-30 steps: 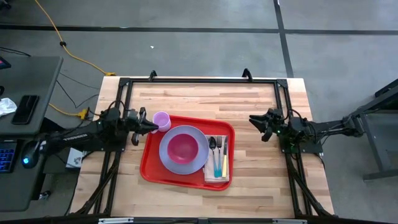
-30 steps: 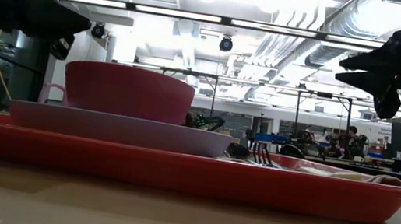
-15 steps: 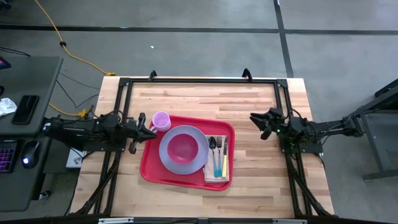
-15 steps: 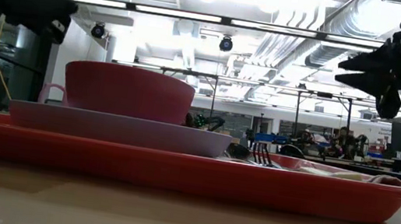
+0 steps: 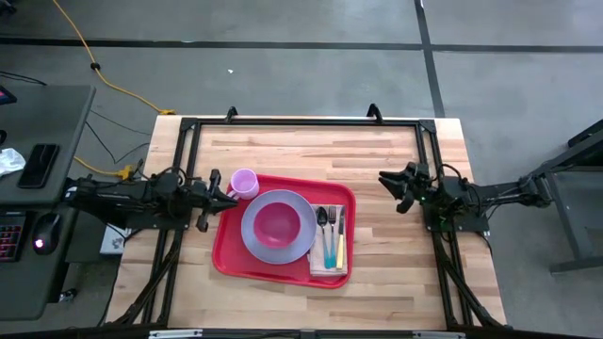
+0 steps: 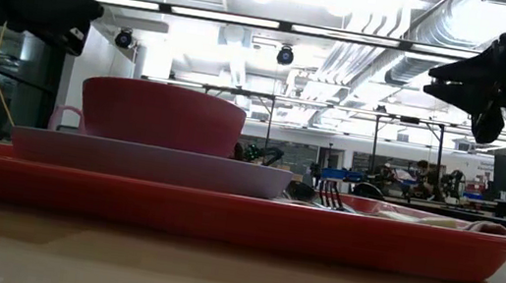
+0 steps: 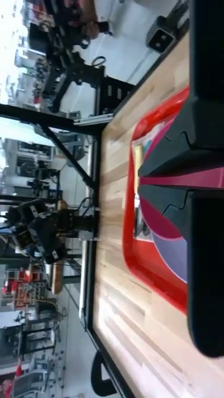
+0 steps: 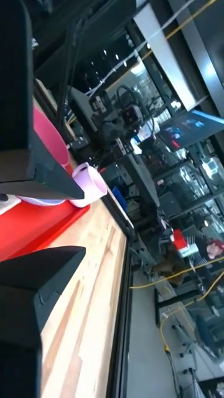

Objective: Set up tray
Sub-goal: Return to Home Position

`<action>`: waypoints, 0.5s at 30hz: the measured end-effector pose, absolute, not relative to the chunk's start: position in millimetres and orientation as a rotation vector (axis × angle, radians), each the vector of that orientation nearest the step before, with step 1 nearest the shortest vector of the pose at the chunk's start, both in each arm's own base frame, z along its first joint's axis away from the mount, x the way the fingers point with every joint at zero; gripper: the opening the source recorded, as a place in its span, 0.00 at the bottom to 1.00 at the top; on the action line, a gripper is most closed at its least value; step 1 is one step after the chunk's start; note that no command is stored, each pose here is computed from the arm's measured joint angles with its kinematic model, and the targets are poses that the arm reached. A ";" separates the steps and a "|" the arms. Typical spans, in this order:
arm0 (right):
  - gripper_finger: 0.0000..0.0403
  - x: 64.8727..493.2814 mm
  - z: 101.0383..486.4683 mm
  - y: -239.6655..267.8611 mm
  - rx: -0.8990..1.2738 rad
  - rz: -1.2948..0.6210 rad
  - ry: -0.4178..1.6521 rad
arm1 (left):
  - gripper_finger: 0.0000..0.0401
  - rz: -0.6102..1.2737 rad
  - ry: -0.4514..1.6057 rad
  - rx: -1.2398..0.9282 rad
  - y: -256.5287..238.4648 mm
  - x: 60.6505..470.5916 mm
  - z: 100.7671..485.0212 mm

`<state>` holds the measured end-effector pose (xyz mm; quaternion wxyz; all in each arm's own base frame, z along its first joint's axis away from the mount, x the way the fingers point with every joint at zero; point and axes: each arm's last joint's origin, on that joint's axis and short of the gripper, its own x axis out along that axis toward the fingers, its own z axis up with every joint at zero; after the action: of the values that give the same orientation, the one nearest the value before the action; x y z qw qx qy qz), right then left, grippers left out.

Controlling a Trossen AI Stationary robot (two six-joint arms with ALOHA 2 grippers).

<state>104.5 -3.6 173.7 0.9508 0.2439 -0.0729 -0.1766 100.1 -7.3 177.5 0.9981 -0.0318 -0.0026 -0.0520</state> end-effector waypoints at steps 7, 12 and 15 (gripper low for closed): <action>0.27 104.7 176.1 -2.7 0.438 -0.325 -0.154 | 0.16 -0.162 -0.025 -0.086 -8.9 100.2 177.8; 0.27 105.0 175.8 -1.8 0.466 -0.290 -0.148 | 0.16 -0.186 -0.017 -0.086 -9.6 100.2 177.1; 0.27 105.3 175.3 -0.9 0.487 -0.260 -0.140 | 0.16 -0.185 0.004 -0.086 -9.6 100.2 175.1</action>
<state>105.3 -0.9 175.3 0.9597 0.2404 -0.0688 -0.1281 100.2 -9.6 175.1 0.9948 -0.0432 0.0019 -0.0924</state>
